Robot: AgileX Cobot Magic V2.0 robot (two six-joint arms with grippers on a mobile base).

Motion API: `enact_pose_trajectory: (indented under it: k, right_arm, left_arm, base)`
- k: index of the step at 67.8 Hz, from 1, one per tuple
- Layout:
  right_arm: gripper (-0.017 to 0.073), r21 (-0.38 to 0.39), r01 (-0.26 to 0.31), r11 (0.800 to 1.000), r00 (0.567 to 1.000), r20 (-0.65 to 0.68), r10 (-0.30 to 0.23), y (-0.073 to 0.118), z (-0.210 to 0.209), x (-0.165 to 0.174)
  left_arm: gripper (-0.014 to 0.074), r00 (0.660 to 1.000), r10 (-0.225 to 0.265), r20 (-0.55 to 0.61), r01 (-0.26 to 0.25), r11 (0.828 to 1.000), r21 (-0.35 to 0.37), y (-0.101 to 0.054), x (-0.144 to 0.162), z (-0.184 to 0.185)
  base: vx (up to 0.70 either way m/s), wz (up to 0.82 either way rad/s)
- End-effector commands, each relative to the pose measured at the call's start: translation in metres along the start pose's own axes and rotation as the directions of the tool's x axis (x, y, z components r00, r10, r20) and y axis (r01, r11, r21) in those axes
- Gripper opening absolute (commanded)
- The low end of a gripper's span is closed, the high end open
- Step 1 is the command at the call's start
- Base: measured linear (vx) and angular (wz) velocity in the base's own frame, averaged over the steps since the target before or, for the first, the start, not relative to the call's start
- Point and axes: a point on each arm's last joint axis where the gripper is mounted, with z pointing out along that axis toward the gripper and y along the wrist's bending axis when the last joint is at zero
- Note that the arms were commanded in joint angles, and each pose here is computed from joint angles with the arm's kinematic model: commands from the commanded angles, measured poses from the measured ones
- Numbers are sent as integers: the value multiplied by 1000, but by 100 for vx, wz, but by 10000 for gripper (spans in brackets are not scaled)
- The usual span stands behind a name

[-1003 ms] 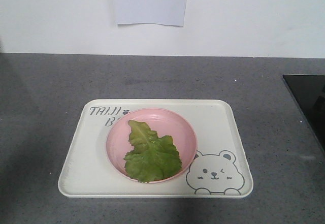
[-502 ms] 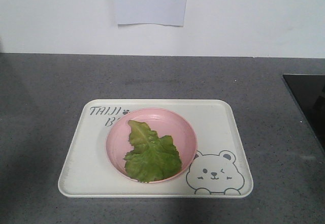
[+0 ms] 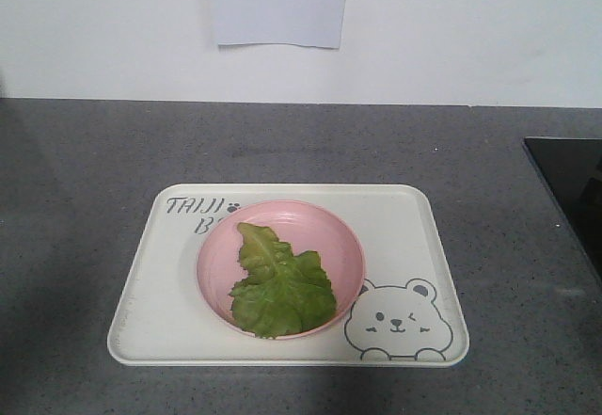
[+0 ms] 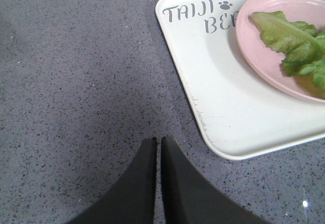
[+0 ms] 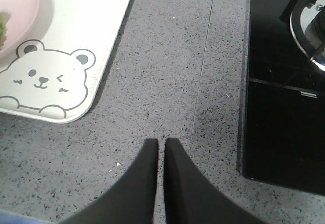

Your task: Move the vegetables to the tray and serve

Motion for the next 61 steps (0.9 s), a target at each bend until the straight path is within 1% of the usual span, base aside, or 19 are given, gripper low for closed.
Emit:
enact_pose_trajectory:
  k: [1, 33, 38, 45, 49, 51, 53, 57, 61]
  right_arm:
    - [-10, 12, -3, 1000, 997, 73, 2, -1, -4, -11]
    - [-10, 10, -4, 1000, 998, 69, 3, -1, -4, -11]
    - [-10, 10, -4, 1000, 998, 69, 3, -1, -4, -11]
    - [-10, 10, -4, 1000, 998, 69, 3, -1, -4, -11]
    - [-10, 10, -4, 1000, 998, 69, 3, -1, -4, -11]
    - [-10, 10, -4, 1000, 998, 69, 3, -1, -4, -11]
    - [-10, 10, -4, 1000, 998, 69, 3, -1, -4, -11]
    - [-10, 10, -4, 1000, 998, 69, 3, -1, -4, -11]
    - [-10, 10, -4, 1000, 998, 69, 3, -1, -4, -11]
  left_arm:
    - [-7, 997, -11, 76, 10, 1000, 7, -1, -11, -5]
    - [-6, 997, -11, 76, 10, 1000, 7, -1, -11, -5]
    - [-6, 996, -12, 90, 11, 1000, 8, -1, -11, -8]
    - [-6, 988, -11, 155, 12, 1000, -1, 0, -8, -23]
    - [-6, 980, 27, 196, -19, 999, -43, 3, -5, -32]
    - [-6, 976, 37, 216, -23, 998, -66, 5, -3, -35]
    - [-6, 972, 33, 234, -16, 997, -75, 6, -1, -36]
    - [-6, 954, 37, 297, -9, 995, -97, 7, 6, -39]
    - [-6, 925, 39, 377, 7, 993, -119, 9, 17, -36]
  base:
    - [0, 0]
    - [0, 0]
    - [0, 0]
    - [0, 0]
    - [0, 0]
    - [0, 0]
    - [0, 0]
    - [0, 0]
    - [0, 0]
